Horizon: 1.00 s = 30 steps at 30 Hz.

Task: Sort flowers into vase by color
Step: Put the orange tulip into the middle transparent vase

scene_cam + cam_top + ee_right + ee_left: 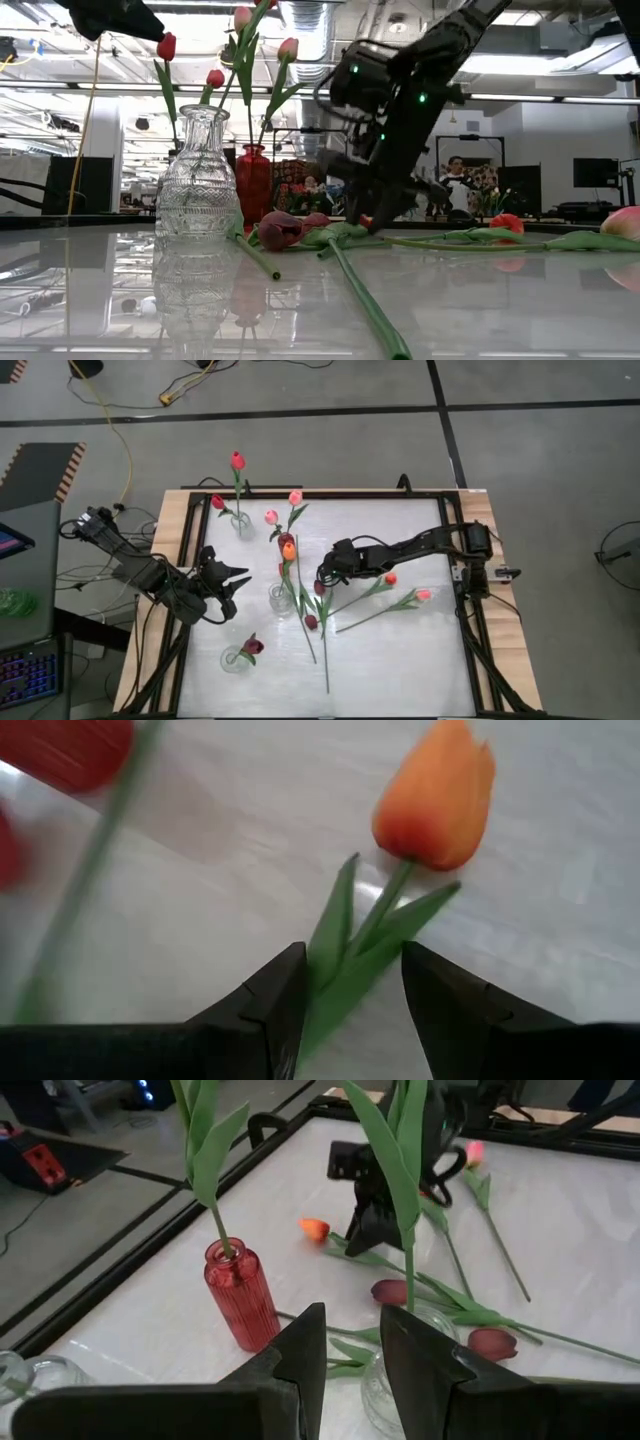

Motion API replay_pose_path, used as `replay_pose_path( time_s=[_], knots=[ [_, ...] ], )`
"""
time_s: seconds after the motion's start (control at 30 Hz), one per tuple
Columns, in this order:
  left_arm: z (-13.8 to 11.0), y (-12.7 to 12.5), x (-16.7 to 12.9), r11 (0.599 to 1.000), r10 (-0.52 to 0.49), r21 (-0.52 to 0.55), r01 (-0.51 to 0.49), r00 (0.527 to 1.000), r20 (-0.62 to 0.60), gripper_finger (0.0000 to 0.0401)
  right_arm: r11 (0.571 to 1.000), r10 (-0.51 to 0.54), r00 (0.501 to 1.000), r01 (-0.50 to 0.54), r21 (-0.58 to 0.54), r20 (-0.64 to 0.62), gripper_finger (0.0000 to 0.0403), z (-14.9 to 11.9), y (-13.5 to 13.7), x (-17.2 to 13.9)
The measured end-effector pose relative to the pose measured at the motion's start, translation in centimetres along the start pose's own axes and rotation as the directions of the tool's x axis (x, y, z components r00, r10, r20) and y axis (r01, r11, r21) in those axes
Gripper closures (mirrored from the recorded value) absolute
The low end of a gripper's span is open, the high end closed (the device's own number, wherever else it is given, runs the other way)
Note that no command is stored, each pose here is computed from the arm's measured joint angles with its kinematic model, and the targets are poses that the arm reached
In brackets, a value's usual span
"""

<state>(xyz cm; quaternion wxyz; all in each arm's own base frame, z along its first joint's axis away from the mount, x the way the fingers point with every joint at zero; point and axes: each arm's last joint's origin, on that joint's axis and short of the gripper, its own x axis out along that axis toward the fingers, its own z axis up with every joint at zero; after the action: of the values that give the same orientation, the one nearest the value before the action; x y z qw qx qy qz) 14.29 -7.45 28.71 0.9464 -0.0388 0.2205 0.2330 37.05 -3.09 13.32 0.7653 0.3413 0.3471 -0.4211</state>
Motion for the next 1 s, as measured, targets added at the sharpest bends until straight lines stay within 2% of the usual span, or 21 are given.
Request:
replay_pose_path(
  time_s=[0.33,0.77,1.0],
  knots=[
    [-0.14,0.05,0.01,1.0,-0.005,-0.012,0.005,1.0,-0.017,0.0315,1.0,-0.024,1.0,0.024,0.009,0.017,0.0218,-0.12,-0.15,0.94],
    [-0.14,0.05,0.01,1.0,-0.005,-0.014,0.005,1.0,-0.016,0.0315,0.999,-0.033,0.999,0.033,0.025,0.019,0.0321,-0.11,-0.29,1.08],
    [-0.14,0.04,0.01,1.0,-0.005,-0.014,0.005,1.0,-0.016,0.0315,0.999,-0.024,0.999,0.023,0.032,0.022,0.0349,-0.08,-0.21,1.11]
  ],
)
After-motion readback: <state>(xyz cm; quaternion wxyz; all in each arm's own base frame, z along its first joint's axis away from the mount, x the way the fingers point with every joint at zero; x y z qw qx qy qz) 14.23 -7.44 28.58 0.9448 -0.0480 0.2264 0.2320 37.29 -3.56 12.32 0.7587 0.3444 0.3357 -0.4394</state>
